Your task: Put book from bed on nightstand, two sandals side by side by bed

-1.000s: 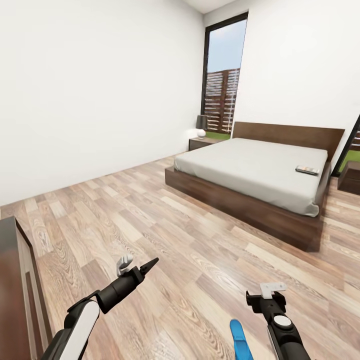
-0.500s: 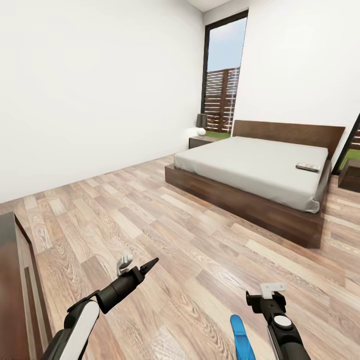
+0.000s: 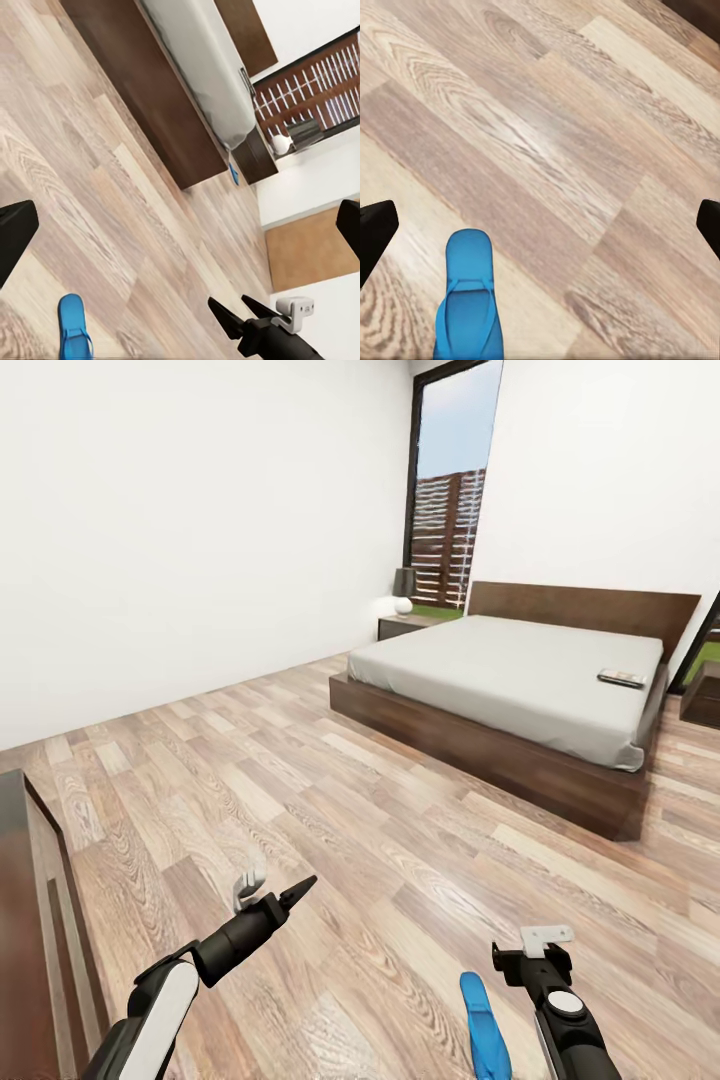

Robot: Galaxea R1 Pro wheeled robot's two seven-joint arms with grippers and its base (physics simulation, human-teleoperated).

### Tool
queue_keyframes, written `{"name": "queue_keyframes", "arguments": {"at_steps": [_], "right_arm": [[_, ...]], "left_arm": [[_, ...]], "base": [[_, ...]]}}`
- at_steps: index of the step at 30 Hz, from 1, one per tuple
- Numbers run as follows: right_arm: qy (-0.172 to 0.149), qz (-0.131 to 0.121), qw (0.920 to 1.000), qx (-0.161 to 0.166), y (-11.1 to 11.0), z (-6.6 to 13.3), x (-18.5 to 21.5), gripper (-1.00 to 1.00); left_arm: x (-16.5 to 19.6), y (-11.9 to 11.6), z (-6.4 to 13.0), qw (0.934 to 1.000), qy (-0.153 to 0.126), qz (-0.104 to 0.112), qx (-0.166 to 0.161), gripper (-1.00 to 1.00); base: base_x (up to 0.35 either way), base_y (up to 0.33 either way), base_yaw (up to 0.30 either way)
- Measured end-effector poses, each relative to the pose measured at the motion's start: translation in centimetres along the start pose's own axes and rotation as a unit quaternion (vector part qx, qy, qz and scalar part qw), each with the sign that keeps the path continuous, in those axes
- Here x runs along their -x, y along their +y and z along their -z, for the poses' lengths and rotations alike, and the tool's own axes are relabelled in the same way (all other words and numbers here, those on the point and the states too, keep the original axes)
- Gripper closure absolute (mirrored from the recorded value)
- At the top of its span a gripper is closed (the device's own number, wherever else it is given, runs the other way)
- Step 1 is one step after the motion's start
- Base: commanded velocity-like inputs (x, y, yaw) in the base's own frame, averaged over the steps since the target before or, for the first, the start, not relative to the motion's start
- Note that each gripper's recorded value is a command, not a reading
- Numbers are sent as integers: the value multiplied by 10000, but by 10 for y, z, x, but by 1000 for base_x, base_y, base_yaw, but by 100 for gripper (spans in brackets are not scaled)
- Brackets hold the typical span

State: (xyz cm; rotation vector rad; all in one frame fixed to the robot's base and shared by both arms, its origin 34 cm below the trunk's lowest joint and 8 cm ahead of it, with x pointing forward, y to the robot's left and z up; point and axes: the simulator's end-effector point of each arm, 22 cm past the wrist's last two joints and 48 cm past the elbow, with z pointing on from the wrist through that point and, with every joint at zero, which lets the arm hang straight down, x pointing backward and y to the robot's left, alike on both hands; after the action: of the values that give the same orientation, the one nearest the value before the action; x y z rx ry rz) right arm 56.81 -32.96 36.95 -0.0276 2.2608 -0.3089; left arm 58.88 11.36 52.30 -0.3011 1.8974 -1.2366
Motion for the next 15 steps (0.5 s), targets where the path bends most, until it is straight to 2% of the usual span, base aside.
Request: {"name": "queue_keyframes", "arguments": {"at_steps": [15], "right_arm": [[327, 63, 9994, 54, 8, -12, -32, -100]], "left_arm": [[-17, 28, -6, 9995, 150, 195, 179, -100]], "base": [[0, 0, 0]]}}
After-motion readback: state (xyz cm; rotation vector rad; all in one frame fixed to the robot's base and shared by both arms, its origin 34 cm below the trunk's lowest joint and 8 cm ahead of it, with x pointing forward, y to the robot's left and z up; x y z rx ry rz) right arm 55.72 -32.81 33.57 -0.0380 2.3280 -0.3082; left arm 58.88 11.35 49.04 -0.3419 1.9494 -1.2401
